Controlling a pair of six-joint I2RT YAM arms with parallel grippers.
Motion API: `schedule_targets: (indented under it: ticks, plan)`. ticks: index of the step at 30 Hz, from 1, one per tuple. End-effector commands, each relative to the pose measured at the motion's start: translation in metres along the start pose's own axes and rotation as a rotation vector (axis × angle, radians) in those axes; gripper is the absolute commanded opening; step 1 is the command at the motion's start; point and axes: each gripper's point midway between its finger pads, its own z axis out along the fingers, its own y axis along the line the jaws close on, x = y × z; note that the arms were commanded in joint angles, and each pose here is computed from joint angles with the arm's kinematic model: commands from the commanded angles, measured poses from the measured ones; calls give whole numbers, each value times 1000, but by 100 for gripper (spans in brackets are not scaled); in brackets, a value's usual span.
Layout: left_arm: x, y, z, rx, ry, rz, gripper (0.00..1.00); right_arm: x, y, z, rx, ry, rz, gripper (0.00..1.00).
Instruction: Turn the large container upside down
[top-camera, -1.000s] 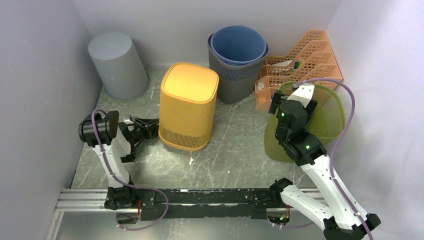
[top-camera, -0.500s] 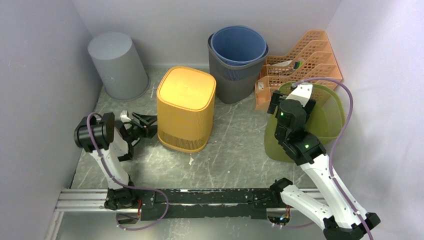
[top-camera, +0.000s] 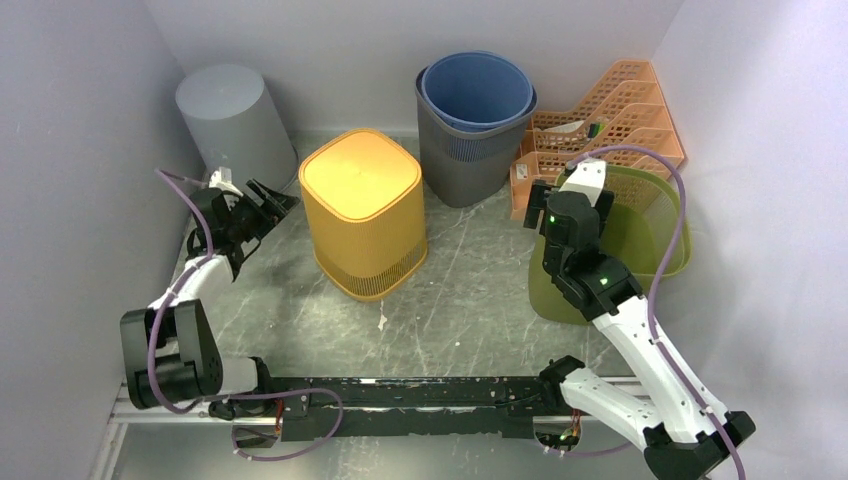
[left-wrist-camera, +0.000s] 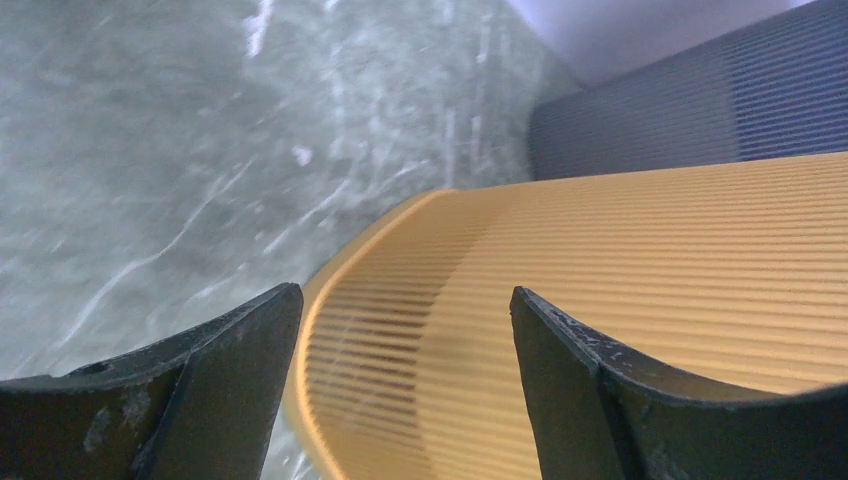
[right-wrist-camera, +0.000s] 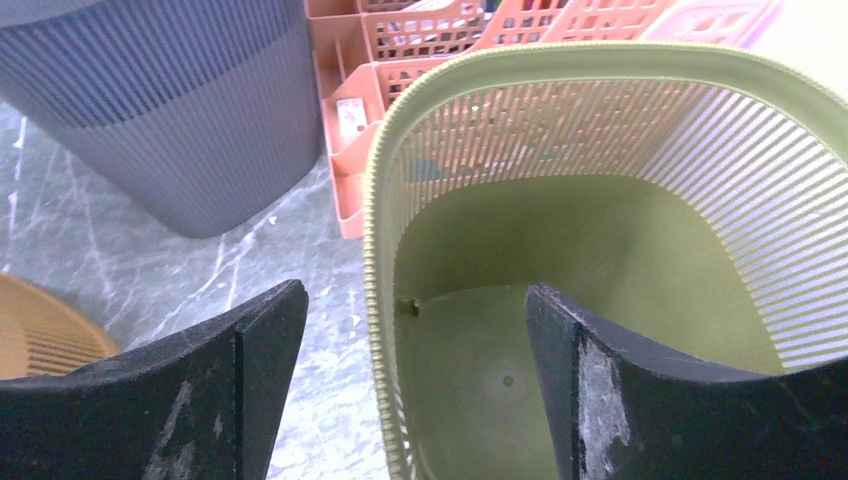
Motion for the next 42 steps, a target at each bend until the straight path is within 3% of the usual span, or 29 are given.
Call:
schedule_targets:
  ticks: [1, 11, 19, 23, 32, 42]
  plan:
    - [-1, 23, -26, -209, 30, 72, 87, -11, 22, 0, -113, 14, -2, 79]
    - [-106, -114, -76, -42, -84, 385, 87, -1, 102, 4, -407, 127, -53, 76]
    - [-122, -195, -104, 163, -80, 537, 87, 54, 181, -20, -583, 220, -145, 75]
    - [-119, -200, -107, 184, -94, 556, 87, 78, 200, -25, -567, 261, -214, 76]
    - [-109, -191, -102, 184, -66, 565, 88, 44, 162, -19, -432, 166, -154, 77]
    - [-108, -191, -104, 180, -59, 579, 88, 66, 153, -15, -384, 211, -184, 77]
